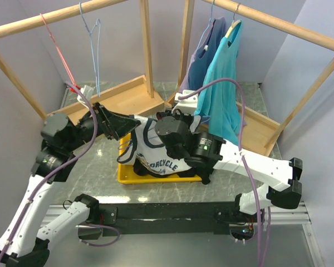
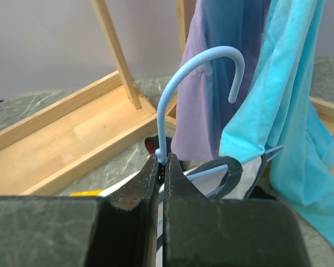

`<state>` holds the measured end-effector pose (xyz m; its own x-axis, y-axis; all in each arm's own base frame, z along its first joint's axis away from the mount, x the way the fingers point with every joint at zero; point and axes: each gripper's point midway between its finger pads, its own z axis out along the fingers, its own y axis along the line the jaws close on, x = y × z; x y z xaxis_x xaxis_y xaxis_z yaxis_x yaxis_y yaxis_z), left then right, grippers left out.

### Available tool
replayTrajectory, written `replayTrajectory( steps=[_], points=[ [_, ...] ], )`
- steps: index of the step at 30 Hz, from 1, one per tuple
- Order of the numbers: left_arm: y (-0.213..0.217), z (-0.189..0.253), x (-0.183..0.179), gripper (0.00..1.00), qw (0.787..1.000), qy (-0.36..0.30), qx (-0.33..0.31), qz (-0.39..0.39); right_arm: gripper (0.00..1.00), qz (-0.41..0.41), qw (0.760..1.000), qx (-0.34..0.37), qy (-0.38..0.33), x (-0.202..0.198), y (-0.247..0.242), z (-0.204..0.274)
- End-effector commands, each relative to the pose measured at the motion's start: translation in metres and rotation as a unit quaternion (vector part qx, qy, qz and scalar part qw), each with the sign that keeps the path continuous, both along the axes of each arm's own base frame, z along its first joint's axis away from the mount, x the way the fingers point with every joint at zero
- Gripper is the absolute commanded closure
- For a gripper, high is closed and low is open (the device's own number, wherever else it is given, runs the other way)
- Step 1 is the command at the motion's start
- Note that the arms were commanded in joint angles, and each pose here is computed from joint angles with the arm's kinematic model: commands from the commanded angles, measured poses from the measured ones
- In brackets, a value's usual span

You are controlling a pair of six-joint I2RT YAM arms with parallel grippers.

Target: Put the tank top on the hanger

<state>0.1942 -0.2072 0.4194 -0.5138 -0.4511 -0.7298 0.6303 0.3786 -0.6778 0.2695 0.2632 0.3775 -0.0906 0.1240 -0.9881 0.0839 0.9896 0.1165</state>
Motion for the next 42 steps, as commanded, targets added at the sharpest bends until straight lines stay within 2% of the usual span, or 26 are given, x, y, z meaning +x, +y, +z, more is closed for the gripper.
replayTrajectory(
  steps=[1, 7, 12, 16, 18, 20, 23, 28, 29, 35, 42],
  points=[
    [0.009, 0.019, -0.023, 0.27, 0.992, -0.085, 0.092, -0.021, 1.00, -0.003, 0.999, 0.053, -0.011, -0.014, -0.009, 0.008],
    [0.001, 0.005, -0.042, 0.26, 0.978, -0.095, 0.150, -0.107, 1.00, -0.006, 0.999, 0.053, -0.008, -0.018, -0.011, 0.005],
    [0.003, -0.013, -0.041, 0.26, 0.970, -0.095, 0.188, -0.120, 1.00, -0.001, 0.999, 0.050, -0.010, -0.015, -0.003, 0.006],
    [0.009, -0.022, -0.037, 0.26, 0.969, -0.092, 0.208, -0.099, 1.00, -0.005, 0.999, 0.045, -0.007, -0.014, 0.000, 0.007],
    [0.015, -0.020, -0.028, 0.26, 0.970, -0.097, 0.215, -0.061, 1.00, -0.004, 0.999, 0.047, -0.006, -0.014, 0.000, 0.005],
    [0.021, -0.009, -0.022, 0.29, 0.971, -0.117, 0.209, -0.026, 1.00, -0.003, 0.999, 0.045, -0.004, -0.015, -0.002, 0.003],
    [0.023, -0.002, -0.017, 0.35, 0.969, -0.132, 0.207, -0.013, 1.00, -0.001, 0.999, 0.039, 0.001, -0.017, -0.005, 0.001],
    [0.022, -0.023, -0.007, 0.56, 0.965, -0.099, 0.242, -0.022, 1.00, 0.005, 0.999, 0.035, 0.005, -0.019, -0.006, 0.000],
    [0.021, -0.031, -0.006, 0.56, 0.965, -0.089, 0.245, -0.025, 1.00, 0.008, 0.999, 0.032, 0.007, -0.019, -0.004, -0.001],
    [0.021, -0.059, -0.011, 0.47, 0.956, -0.068, 0.286, -0.010, 1.00, 0.017, 1.000, 0.022, 0.015, -0.017, 0.003, -0.010],
    [-0.005, -0.090, -0.015, 0.46, 0.944, -0.050, 0.323, -0.036, 1.00, 0.029, 0.999, 0.020, 0.023, -0.015, 0.007, -0.015]
  ],
)
